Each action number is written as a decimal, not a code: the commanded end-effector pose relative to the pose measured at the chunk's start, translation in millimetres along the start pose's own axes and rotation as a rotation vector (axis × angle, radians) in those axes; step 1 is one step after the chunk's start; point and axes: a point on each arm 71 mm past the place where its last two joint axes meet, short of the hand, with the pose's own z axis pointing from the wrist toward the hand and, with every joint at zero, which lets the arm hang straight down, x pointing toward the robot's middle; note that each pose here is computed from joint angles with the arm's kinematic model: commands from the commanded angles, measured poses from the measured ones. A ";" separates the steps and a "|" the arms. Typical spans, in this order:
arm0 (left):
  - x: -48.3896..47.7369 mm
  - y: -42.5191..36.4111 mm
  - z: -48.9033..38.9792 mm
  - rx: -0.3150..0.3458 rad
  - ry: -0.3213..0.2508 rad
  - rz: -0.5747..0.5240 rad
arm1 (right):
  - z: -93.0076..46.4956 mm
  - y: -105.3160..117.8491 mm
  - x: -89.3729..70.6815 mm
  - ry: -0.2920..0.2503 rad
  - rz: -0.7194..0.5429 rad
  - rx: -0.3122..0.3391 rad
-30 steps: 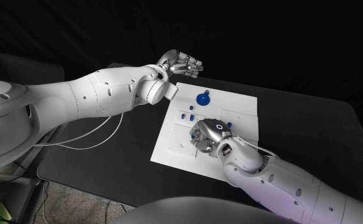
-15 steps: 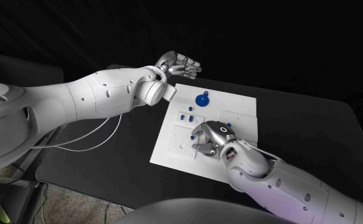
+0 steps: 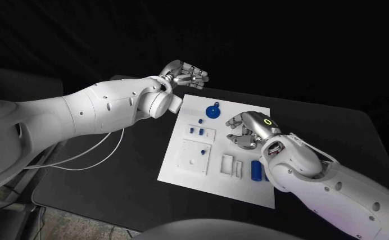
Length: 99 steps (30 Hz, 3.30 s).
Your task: Assemble the parts on the task board
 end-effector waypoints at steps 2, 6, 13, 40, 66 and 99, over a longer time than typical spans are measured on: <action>-0.1 -1.2 -0.3 0.009 0.013 -0.008 | -1.7 -10.5 -5.5 0.051 -0.023 0.004; -1.7 -0.5 -0.8 0.009 0.012 -0.007 | -2.0 -24.7 -10.7 0.061 -0.071 0.023; -1.5 -0.7 -0.8 0.016 0.010 -0.006 | -0.2 -33.8 -9.7 0.071 -0.131 0.044; -2.6 -2.1 -0.4 0.042 -0.011 -0.003 | 0.0 -38.8 15.7 0.168 -0.155 0.056; -3.3 -0.9 -0.4 0.032 -0.004 -0.006 | 1.4 -37.1 12.6 0.096 -0.141 0.077; -1.2 0.3 4.0 0.036 0.009 -0.011 | 16.4 76.6 13.3 0.063 0.077 -0.214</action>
